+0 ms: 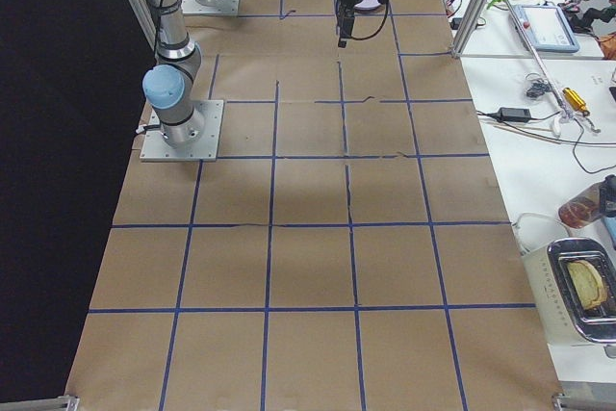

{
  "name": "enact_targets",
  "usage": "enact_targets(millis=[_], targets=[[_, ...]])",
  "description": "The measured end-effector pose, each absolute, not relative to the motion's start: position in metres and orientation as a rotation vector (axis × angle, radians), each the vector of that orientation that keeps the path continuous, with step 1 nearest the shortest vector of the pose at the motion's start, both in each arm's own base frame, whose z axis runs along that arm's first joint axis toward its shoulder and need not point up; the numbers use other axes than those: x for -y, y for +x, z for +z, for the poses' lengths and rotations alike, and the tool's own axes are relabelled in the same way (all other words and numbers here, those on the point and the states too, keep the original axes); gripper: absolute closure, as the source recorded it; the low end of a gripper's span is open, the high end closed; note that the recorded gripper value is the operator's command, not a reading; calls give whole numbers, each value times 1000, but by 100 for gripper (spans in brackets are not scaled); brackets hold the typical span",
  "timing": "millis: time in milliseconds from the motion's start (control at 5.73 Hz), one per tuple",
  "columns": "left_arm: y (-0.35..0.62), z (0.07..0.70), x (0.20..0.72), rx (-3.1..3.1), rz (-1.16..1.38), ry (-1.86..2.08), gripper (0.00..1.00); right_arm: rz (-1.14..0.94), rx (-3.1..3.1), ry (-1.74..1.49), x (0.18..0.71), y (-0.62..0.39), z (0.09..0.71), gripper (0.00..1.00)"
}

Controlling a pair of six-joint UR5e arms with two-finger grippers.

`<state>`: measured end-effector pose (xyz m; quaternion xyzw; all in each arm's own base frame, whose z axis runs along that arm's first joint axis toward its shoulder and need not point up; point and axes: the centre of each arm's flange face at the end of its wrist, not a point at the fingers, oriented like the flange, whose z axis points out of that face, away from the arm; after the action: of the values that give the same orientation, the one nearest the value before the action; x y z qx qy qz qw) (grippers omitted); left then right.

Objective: Flip cup and place on plate
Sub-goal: 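Move the left gripper from above the plate down toward the white cup, then close the left gripper on the open end of the white cup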

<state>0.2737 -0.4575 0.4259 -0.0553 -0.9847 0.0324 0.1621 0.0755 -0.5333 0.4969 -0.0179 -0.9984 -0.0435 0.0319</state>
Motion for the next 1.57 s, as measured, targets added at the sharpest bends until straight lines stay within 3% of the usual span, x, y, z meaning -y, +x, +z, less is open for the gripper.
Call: enact_targets(millis=[524, 1048, 1571], targets=[[380, 294, 424, 2428, 172, -187, 1, -133, 3074, -55, 533, 75, 497, 0], [403, 160, 411, 2083, 212, -192, 1, -134, 3074, -55, 533, 75, 497, 0], [391, 120, 402, 1855, 226, -117, 2, -133, 3074, -55, 533, 75, 497, 0]])
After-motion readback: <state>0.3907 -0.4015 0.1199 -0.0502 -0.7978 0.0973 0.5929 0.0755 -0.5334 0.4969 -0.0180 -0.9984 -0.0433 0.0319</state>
